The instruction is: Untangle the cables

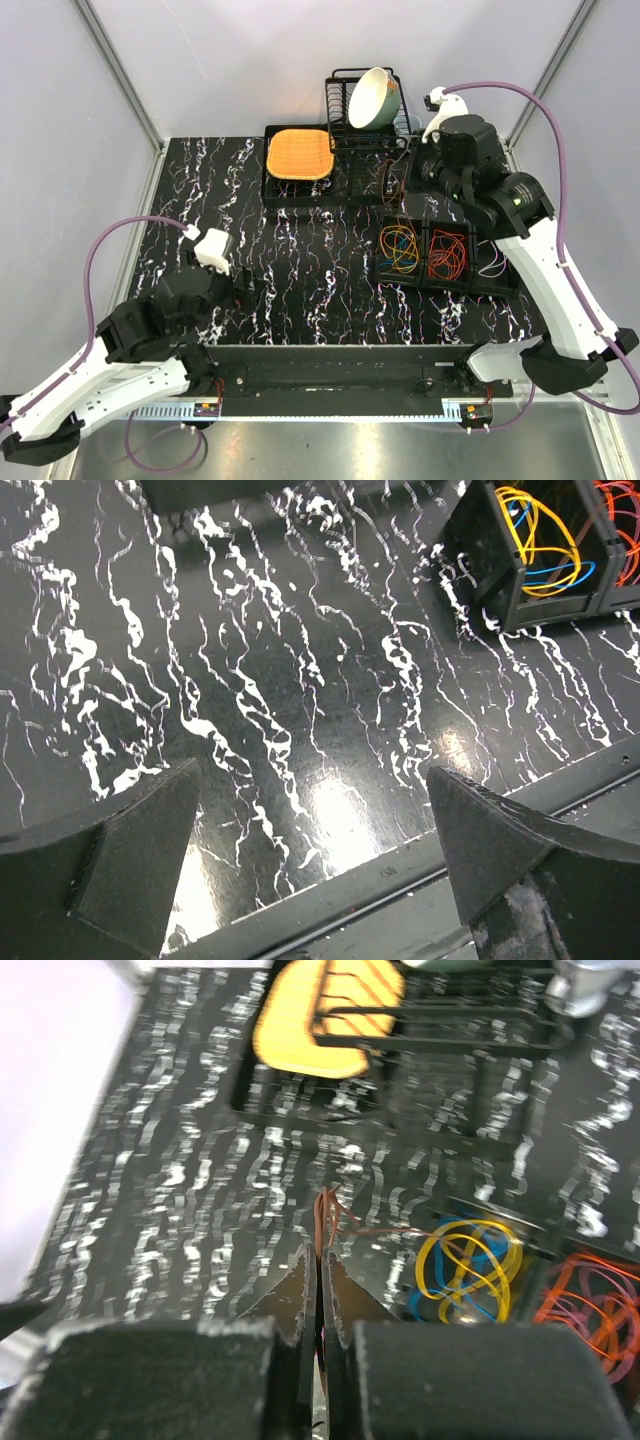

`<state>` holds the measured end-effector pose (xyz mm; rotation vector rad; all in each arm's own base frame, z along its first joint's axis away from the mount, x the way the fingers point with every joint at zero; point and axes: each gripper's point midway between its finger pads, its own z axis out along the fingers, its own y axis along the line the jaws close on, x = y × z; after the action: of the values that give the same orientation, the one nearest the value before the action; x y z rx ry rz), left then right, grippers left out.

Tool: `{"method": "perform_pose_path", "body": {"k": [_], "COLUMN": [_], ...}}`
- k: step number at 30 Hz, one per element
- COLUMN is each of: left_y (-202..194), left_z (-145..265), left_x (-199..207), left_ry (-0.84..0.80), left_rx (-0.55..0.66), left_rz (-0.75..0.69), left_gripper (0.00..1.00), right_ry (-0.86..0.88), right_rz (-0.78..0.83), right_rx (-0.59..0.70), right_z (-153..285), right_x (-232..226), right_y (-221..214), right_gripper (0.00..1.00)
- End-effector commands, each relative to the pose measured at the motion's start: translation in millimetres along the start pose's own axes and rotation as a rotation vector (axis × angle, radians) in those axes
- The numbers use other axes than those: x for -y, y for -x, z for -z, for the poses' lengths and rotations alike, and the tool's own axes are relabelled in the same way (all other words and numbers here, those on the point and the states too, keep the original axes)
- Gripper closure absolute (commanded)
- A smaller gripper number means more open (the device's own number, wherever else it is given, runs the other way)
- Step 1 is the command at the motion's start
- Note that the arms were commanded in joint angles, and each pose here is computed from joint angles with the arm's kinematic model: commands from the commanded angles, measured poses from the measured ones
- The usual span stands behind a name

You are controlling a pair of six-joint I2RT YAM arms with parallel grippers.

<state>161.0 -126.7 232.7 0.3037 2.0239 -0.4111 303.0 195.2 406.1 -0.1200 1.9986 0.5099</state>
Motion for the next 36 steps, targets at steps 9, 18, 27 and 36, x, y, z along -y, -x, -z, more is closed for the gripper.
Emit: {"method": "perform_pose_path", "body": {"k": [9, 18, 27, 36], "left_y": [-5, -5, -4, -3], "left_z": [-9, -8, -7, -5], "left_x": [-15, -18, -19, -20], "left_ry": [0.130, 0.139, 0.143, 0.141], "left_rx": [-0.022, -0.013, -0.007, 0.004], "left_rz": [0.052, 0.053, 0.057, 0.065], "left_gripper": [0.01, 0.01, 0.01, 0.01], "right_ry": [-0.174, -0.183, -0.152, -0.189], "right_rz": [0.017, -0.059, -0.054, 0.002], "right_rx": [-0.022, -0.083, 0.022, 0.126], "right_z": [-22, -50, -41, -29], "right_x": [57, 85, 80, 84], "right_y": [-23, -63, -1, 46], "right_gripper": [1.00, 1.00, 1.00, 1.00]}}
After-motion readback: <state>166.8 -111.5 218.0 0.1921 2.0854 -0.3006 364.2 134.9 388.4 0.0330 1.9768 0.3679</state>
